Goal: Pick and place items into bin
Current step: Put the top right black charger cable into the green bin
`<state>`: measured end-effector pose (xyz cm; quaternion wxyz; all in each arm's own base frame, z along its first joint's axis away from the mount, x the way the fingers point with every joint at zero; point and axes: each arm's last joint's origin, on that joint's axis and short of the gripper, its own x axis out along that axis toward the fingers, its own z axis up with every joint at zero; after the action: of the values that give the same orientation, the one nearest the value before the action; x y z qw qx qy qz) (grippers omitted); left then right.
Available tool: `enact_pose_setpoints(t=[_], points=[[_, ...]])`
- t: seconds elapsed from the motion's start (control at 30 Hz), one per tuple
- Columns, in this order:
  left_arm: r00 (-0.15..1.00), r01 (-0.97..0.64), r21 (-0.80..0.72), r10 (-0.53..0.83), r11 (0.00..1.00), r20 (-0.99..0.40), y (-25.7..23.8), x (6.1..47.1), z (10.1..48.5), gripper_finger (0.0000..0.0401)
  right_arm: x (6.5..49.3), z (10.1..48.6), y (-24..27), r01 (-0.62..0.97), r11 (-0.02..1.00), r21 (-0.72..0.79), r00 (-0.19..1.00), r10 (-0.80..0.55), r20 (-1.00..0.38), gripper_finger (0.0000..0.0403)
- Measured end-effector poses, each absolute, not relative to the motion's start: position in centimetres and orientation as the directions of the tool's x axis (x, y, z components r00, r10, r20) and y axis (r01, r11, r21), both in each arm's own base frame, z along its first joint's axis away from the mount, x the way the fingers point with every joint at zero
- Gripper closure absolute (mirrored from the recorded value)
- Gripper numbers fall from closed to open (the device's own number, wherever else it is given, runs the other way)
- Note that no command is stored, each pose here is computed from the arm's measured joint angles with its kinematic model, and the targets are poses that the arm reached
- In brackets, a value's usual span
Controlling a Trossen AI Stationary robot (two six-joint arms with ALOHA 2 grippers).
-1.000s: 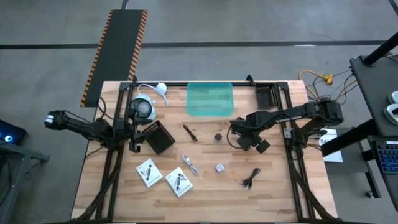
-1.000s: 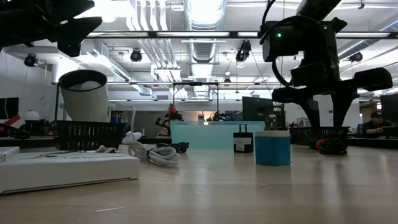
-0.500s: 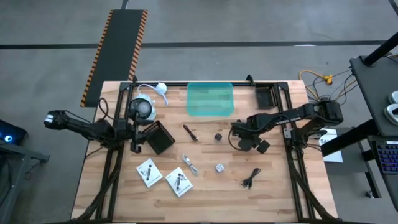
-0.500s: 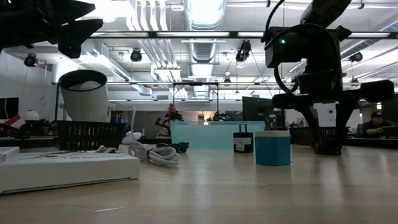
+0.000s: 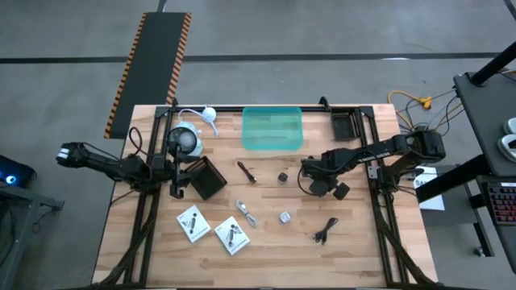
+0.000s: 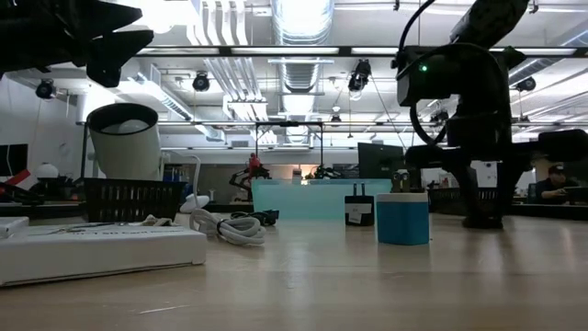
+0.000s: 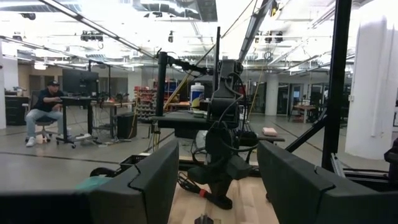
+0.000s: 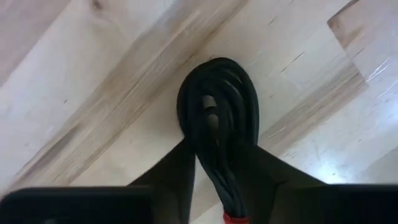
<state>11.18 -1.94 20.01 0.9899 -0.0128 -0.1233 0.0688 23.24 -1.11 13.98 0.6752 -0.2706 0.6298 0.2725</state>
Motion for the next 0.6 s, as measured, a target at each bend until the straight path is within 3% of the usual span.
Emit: enact_pose_setpoints(t=[0.17, 0.37, 0.6], points=[[0.951, -0.189, -0.062, 0.198, 0.98, 0.238, -1.8, 11.1, 20.0, 0.0198, 23.2, 13.9, -1.1, -0.671, 0.741, -0.023, 0.061, 0.024, -0.998, 0.0384], [0.948, -0.204, -0.066, 0.214, 0.977, 0.236, -1.7, 11.1, 20.0, 0.0198, 23.7, 14.3, -1.2, -0.617, 0.785, -0.061, 0.104, 0.004, -0.995, 0.0389], [0.948, -0.203, -0.065, 0.212, 0.977, 0.235, -1.7, 11.1, 20.0, 0.0198, 25.5, 17.7, -1.4, -0.585, 0.792, -0.176, 0.257, -0.025, -0.966, 0.039]])
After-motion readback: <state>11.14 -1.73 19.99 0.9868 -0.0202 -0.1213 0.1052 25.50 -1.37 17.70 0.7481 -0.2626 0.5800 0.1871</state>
